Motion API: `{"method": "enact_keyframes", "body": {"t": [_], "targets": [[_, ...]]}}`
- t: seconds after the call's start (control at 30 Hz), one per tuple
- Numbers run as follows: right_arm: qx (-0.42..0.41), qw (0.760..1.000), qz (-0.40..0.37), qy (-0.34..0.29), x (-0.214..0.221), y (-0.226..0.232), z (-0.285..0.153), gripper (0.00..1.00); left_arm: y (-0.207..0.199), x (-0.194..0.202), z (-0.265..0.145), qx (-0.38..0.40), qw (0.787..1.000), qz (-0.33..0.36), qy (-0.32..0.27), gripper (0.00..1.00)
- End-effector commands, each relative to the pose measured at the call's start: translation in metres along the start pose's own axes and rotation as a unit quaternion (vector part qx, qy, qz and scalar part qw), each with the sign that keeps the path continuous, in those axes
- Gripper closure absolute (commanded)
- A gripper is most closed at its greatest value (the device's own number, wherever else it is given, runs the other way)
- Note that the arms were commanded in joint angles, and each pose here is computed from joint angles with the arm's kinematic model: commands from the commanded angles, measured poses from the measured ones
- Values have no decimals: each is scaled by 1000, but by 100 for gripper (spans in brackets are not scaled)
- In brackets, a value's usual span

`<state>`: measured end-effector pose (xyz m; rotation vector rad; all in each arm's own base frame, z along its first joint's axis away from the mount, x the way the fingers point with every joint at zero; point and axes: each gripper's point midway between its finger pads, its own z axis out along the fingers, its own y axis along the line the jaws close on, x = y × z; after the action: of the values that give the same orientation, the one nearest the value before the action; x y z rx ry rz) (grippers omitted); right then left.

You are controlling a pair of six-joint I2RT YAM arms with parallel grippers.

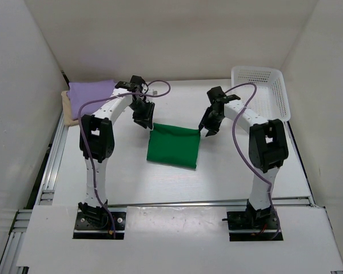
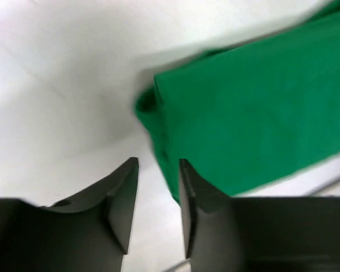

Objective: Fold and stack the t-shirts
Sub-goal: Fold the long partially folded tshirt into a neat square

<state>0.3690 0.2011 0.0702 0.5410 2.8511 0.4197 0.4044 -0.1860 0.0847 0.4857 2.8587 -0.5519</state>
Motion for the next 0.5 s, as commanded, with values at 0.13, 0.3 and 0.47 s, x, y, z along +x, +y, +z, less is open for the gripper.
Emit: {"method": "enact_keyframes", "body": {"t": [0.13,0.3,0.47], "targets": [[8,993,-51,-104,-59,13,-26,46,35,-54,-47,-81,991,8,-106,43],[-15,986,-99,-133,-20,28,-47,67,5,-48,-70,-84,982,46,-165,47],[-25,993,-92,-71,10,30,-12,99,-47,-27,-29,-22,989,90,-119,49]]}}
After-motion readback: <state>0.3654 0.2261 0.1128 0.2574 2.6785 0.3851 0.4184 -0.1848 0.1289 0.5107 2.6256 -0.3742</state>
